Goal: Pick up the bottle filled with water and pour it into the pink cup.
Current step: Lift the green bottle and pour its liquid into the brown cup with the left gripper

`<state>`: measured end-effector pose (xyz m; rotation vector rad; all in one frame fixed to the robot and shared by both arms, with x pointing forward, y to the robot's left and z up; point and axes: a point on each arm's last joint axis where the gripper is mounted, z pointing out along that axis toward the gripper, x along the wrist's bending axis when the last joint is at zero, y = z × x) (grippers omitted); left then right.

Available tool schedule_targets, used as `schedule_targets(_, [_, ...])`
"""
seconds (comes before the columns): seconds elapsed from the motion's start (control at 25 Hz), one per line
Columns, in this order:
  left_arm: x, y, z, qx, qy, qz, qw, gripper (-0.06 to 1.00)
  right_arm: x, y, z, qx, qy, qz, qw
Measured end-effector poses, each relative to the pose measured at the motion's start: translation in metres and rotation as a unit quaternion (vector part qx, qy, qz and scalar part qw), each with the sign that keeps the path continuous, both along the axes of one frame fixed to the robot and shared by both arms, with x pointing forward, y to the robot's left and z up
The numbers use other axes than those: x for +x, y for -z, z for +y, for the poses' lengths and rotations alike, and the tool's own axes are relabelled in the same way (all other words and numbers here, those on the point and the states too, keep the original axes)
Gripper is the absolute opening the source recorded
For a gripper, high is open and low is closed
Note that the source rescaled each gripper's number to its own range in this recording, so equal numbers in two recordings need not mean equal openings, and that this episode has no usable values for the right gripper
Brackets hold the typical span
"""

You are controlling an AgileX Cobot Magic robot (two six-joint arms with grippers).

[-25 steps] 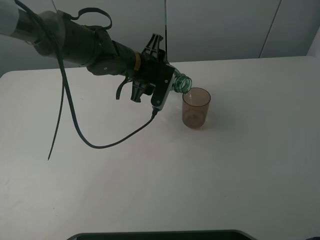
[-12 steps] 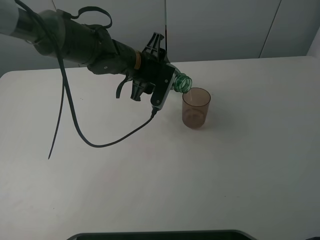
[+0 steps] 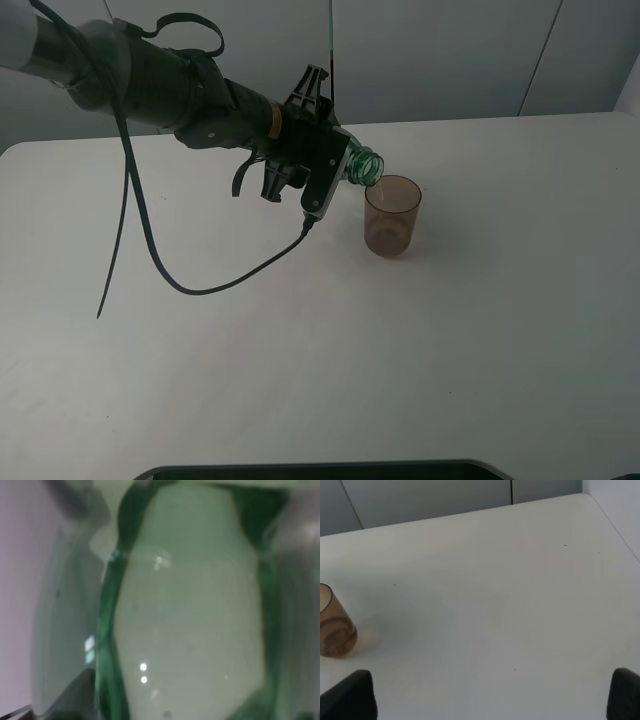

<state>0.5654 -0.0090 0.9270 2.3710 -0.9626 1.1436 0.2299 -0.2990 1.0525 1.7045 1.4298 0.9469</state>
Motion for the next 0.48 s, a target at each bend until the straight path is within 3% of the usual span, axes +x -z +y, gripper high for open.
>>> schedule_targets(0.48, [0.0000, 0.0000, 0.0000, 0.000, 0.000, 0.000, 1.000, 0.00, 0.0000, 0.0000, 0.0000, 0.000, 0.000, 0.000, 1.000])
